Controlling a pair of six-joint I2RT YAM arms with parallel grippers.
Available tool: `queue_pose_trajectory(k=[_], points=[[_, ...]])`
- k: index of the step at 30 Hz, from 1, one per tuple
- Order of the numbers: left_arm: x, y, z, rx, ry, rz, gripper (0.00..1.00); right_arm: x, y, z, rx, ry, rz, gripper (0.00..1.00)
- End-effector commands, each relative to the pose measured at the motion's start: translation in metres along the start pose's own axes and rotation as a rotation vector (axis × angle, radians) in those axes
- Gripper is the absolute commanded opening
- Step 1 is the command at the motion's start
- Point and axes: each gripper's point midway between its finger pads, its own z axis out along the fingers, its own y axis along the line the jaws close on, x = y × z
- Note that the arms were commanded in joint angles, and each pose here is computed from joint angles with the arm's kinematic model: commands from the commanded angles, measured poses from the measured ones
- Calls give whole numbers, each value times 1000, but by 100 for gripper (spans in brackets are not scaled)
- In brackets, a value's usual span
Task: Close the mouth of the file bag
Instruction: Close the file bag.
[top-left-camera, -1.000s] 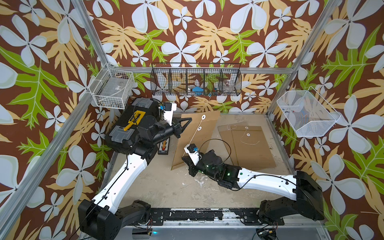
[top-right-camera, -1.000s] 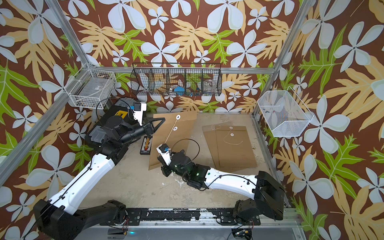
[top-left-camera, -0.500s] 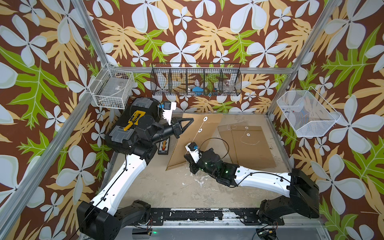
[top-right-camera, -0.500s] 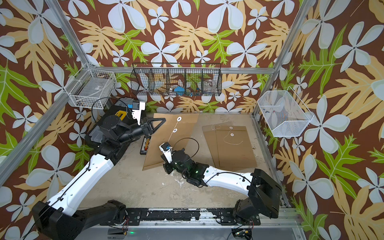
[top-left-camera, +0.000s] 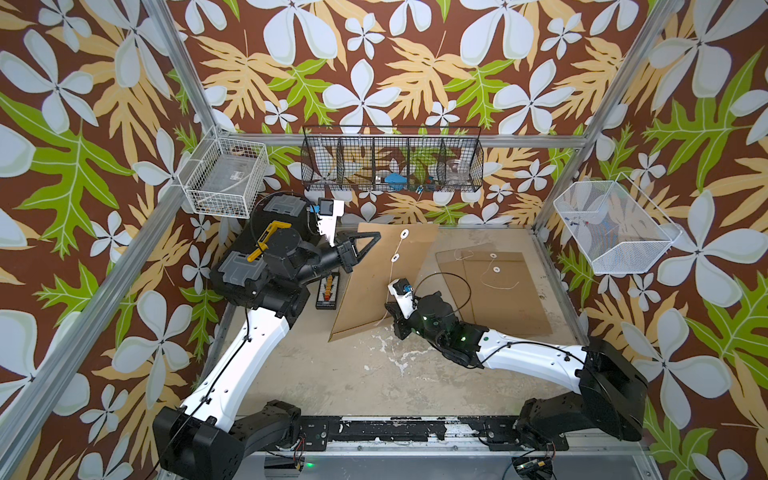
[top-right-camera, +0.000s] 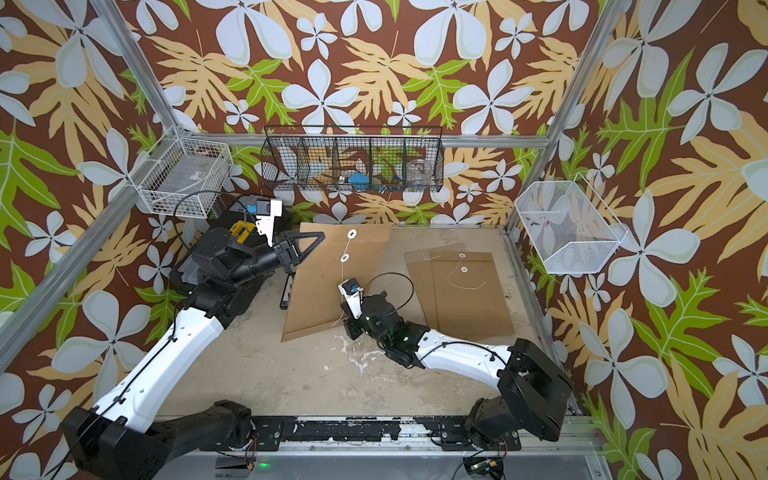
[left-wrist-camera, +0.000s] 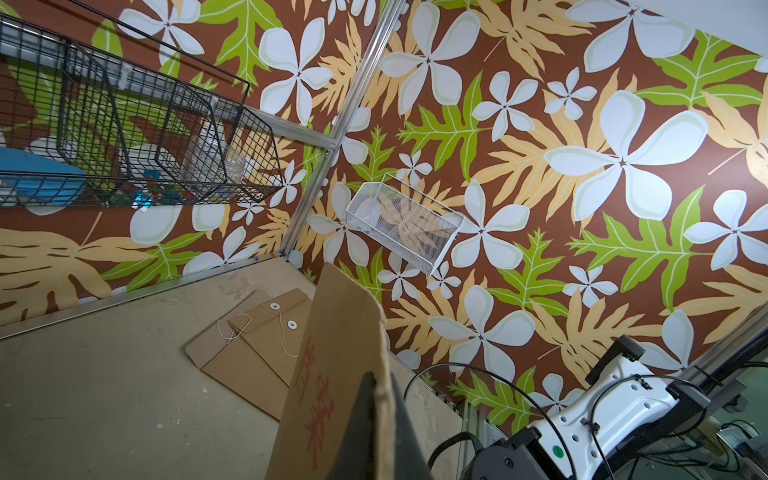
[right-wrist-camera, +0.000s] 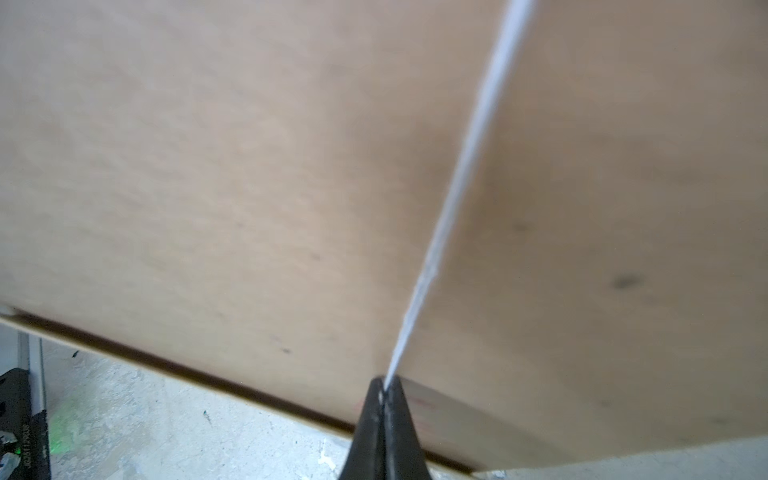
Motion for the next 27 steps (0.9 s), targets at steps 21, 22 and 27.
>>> queue_pose_trajectory(k=[21,22,27], points=[[8,16,-12,-8,-1,0,0,-39,-84,-29,196,-33,127,0],[9,17,-12,-10,2,-3,0,-40,-89,-30,223,-32,124,0],[16,20,-12,-9,18,-11,0,-47,-112,-41,370,-25,80,0]])
